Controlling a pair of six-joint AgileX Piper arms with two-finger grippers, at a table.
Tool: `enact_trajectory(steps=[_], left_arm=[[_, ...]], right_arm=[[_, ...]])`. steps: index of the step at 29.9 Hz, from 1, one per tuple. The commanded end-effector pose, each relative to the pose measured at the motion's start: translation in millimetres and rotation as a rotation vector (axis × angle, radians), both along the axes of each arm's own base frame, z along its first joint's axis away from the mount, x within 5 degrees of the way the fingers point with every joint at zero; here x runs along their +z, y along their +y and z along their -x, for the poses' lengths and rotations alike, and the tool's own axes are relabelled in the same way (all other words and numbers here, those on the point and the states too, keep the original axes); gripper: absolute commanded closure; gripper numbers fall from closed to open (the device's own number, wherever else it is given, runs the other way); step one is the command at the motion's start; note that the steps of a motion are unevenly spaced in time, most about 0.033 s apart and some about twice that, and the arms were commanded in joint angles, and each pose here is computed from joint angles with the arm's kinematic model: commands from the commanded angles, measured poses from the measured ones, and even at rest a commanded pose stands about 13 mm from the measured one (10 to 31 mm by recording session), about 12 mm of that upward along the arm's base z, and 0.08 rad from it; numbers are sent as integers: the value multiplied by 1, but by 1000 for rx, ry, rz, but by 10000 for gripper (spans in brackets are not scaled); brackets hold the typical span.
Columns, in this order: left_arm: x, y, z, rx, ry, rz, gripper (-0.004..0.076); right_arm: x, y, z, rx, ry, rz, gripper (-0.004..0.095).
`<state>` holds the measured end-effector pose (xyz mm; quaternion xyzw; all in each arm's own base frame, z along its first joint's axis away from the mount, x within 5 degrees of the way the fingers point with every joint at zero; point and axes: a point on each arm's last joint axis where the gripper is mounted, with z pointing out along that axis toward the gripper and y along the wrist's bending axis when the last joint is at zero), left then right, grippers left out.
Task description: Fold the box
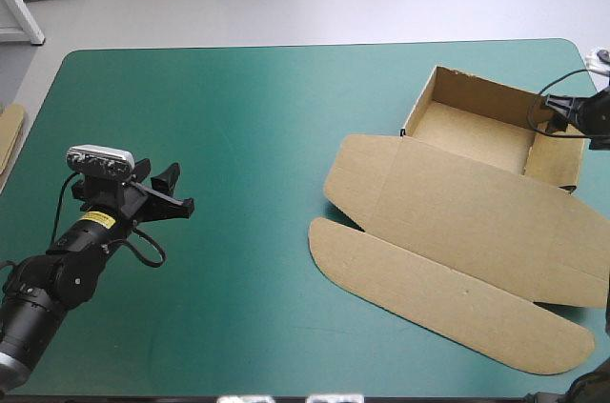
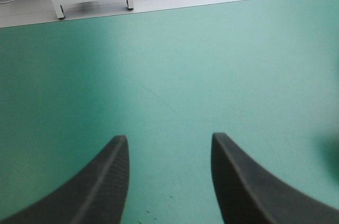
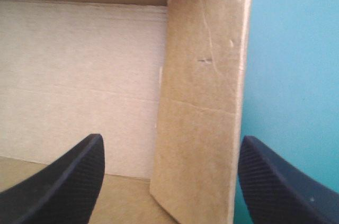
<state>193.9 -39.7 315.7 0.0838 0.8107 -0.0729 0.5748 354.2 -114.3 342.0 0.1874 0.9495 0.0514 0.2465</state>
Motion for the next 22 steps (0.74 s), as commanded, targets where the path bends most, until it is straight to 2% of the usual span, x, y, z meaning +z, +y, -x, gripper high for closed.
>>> enact_trajectory(steps=[1, 7, 10, 15, 20, 22], left_arm=[[17, 2, -1, 22, -102, 15, 377], [17, 2, -1, 24, -105, 15, 377], [18, 2, -1, 26, -112, 16, 377], [18, 2, -1, 25, -111, 16, 377], [16, 2, -1, 21, -84, 30, 377], [15, 1, 0, 19, -78, 30, 377]], right_arm=[[55, 18, 33, 40, -220, 16, 286], [70, 49, 92, 71, -443, -1, 305], [72, 72, 121, 135, -536, -2, 305], [58, 115, 158, 310, -558, -7, 305], [33, 141, 181, 408, -623, -14, 310], [21, 148, 187, 444, -649, -9, 343]])
